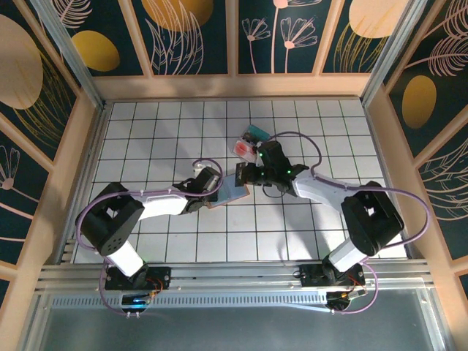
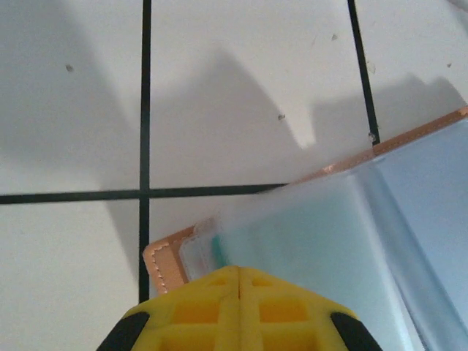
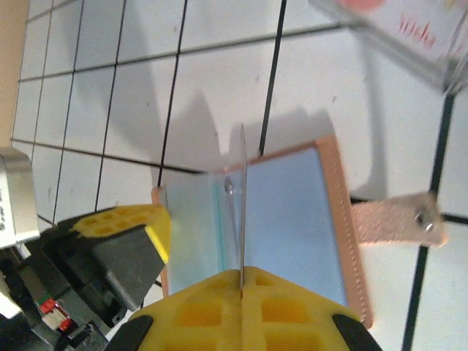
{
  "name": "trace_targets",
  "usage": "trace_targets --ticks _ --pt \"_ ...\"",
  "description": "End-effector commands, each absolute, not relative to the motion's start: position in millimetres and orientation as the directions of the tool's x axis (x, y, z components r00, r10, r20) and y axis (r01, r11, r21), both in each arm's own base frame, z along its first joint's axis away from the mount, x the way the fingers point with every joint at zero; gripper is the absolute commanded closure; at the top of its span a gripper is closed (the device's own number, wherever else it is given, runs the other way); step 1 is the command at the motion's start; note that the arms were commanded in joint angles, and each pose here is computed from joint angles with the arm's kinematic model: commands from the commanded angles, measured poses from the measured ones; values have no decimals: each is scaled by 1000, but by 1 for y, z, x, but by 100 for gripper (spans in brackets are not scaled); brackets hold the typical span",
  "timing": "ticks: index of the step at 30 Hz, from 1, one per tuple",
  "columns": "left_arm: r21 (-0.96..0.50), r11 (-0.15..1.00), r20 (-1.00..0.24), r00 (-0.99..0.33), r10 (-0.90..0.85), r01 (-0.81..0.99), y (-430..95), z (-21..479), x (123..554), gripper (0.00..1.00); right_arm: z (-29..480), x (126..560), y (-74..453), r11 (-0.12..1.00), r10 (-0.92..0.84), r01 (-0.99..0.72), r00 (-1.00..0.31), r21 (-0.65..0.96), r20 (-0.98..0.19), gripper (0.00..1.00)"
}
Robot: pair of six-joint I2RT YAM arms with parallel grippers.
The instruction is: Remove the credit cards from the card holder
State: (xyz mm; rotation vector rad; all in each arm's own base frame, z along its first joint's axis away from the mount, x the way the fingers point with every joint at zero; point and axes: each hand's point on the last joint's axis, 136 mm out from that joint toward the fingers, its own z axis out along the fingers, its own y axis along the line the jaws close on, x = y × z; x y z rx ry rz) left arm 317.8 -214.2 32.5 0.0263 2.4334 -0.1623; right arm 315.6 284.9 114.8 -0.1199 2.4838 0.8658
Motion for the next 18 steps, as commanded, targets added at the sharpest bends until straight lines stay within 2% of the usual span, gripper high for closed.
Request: trace_targets --ticks 1,4,7,10,15,18 --pt "-17 990 -705 -704 88 141 -211 51 325 91 141 336 262 864 13 -294 -797 407 -604 100" --pt "11 986 -716 -687 124 166 -213 62 330 88 161 353 252 879 -30 -338 -744 337 -667 100" --pt "-23 987 -730 -677 91 156 -214 77 330 79 176 372 242 889 -91 -383 -684 250 -723 100" --pt "-82 992 -727 -686 8 99 -209 85 325 61 187 390 234 885 -162 -434 -621 165 -767 100" --pt "-204 979 -653 -745 -135 2 -204 73 306 27 197 420 223 860 -287 -509 -519 22 -805 100" --pt "-270 962 -618 -760 -200 -34 -204 66 296 11 196 434 223 832 -358 -552 -471 -47 -806 100"
